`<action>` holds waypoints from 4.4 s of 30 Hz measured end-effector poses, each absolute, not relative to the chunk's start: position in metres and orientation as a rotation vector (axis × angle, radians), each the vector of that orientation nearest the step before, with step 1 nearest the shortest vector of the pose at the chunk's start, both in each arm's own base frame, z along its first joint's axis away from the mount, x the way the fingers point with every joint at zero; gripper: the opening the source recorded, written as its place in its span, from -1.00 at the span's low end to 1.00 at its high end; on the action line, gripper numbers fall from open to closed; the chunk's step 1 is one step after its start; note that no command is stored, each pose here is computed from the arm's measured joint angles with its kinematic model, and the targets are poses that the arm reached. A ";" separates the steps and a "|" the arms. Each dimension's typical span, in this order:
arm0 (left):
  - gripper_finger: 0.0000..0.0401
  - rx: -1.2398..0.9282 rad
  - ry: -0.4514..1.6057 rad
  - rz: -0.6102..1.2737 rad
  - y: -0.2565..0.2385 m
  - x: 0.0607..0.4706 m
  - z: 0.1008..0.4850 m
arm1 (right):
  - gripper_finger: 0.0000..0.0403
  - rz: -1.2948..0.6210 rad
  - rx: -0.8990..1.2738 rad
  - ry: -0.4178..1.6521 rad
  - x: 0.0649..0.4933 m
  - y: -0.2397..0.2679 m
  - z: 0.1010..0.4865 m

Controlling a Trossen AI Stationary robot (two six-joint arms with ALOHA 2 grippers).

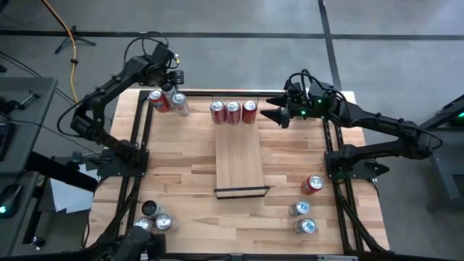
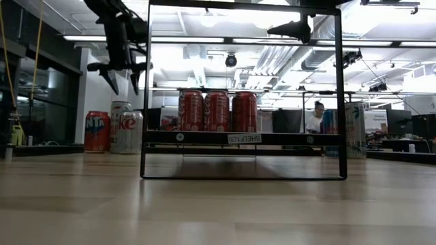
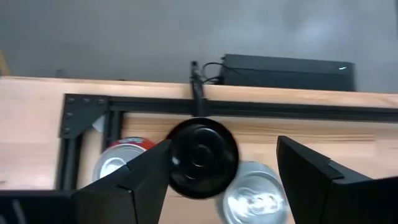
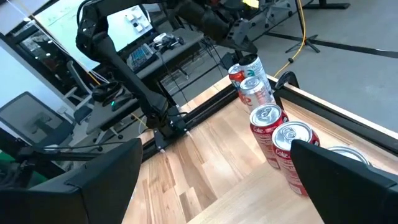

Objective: Place canned beverage on shelf
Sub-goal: Put the black soda can on the shelf

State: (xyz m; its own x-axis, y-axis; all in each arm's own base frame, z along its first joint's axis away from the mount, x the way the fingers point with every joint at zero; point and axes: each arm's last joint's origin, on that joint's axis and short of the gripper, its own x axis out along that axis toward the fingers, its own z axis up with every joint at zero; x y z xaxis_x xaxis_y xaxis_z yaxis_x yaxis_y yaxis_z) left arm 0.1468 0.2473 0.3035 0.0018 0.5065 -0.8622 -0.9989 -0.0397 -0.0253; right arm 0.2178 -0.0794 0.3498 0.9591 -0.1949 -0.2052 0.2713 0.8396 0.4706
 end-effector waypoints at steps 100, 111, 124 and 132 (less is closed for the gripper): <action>0.02 -0.897 0.788 1.468 0.250 0.149 0.268 | 0.96 -0.291 0.516 0.163 0.217 -0.080 0.348; 0.02 -0.887 0.708 1.428 0.238 0.142 0.287 | 0.96 -0.291 0.516 0.163 0.217 -0.080 0.348; -0.11 -0.807 0.394 1.388 0.213 0.127 0.339 | 0.96 -0.291 0.516 0.163 0.217 -0.080 0.348; -0.12 -0.786 0.277 1.311 0.186 0.116 0.364 | 0.96 -0.291 0.516 0.163 0.217 -0.080 0.348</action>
State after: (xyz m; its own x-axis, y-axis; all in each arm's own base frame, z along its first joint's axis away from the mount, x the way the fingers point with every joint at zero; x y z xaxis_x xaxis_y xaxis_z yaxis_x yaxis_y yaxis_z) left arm 0.1157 0.1860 0.3640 0.2690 0.7550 -0.5980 -0.9325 0.0488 -0.3578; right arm 0.2172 -0.0804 0.3479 0.9461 -0.2324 -0.2256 0.3138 0.8299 0.4612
